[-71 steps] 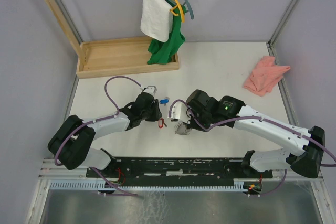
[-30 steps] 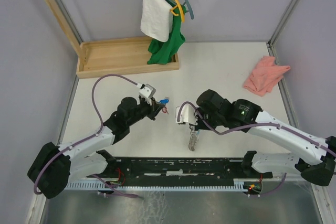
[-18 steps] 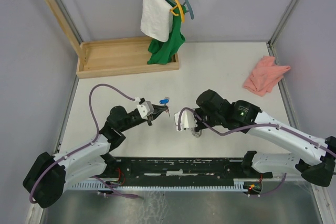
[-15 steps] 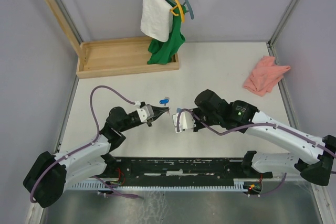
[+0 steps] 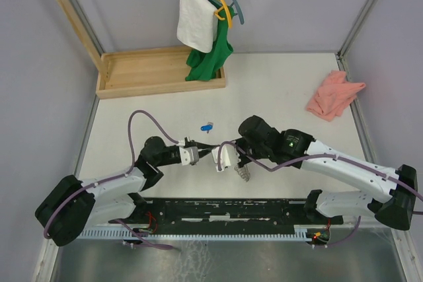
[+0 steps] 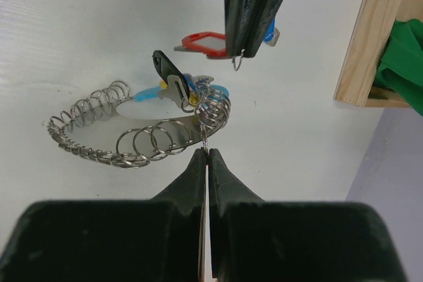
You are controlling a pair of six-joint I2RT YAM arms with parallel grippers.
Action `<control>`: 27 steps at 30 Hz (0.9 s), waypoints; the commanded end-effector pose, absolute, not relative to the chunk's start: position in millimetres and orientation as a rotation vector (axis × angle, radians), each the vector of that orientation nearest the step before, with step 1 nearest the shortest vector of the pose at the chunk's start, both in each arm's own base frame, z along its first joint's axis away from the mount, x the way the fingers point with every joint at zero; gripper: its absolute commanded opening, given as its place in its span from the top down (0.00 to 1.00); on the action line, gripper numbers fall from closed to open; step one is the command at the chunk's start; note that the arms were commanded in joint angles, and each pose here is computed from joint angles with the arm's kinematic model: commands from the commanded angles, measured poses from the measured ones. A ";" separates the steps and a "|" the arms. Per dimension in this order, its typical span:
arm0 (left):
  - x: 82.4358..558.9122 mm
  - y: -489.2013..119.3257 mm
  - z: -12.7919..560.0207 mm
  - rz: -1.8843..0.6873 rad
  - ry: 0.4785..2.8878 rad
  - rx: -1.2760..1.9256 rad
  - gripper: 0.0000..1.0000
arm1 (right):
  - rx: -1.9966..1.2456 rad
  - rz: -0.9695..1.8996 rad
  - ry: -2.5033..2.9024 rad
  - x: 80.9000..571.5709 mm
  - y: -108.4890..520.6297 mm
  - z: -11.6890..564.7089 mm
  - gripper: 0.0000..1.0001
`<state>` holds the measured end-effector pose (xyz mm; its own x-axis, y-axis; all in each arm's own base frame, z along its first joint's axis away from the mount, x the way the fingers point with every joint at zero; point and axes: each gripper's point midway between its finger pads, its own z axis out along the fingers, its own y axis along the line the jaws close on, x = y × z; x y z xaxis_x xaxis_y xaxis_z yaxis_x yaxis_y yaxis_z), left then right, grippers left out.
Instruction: Put the keys on the keyring
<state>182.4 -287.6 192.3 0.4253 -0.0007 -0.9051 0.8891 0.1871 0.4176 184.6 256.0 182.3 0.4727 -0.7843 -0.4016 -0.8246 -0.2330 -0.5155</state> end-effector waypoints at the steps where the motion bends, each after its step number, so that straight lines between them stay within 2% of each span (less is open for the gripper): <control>1: 172.0 -297.4 206.4 -0.737 0.788 1.253 0.97 | -1.937 0.077 1.257 194.0 277.0 199.7 0.99; 27: 168.5 -308.4 202.5 -0.680 0.768 1.281 0.97 | -1.910 0.131 1.185 182.5 282.6 198.0 0.99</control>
